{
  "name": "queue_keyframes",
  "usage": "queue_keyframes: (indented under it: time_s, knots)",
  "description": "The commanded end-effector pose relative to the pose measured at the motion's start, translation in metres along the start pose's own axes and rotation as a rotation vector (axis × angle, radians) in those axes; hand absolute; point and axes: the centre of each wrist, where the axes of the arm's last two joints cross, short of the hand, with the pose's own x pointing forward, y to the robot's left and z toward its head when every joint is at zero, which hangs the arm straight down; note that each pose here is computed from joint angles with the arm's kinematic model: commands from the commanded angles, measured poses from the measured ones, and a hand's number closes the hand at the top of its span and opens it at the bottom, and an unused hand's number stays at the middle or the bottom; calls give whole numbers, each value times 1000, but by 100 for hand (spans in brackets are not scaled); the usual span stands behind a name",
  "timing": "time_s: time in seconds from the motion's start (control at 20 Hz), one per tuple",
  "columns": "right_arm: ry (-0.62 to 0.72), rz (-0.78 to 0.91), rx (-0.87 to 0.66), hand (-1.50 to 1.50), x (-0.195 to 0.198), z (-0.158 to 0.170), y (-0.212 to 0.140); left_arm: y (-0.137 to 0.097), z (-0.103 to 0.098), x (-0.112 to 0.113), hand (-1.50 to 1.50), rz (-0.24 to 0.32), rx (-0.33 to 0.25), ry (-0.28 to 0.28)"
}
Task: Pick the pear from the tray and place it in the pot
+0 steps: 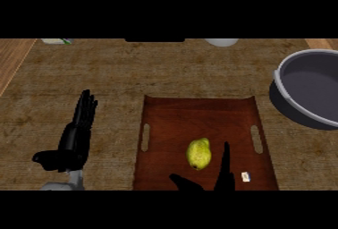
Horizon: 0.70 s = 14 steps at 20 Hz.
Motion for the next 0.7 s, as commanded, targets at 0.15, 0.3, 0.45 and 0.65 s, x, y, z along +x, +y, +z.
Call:
queue_keyframes:
  time_s: [0.15, 0.3, 0.45, 0.65]
  knots:
    - [-2, -4, -11, -150, 2, -4, 14, -1, 2, 2, 0, 6, -14, 23]
    - [-67, 52, -136, 150, -23, -9, 21, -14, 4, 3, 0, -2, -11, -4]
    - [-95, 41, -193, 150, -10, -16, 9, 6, -11, 4, 0, 3, 35, -12]
    - [-91, 66, -199, 150, -9, -30, 9, -2, -6, 1, 0, -10, 9, 9]
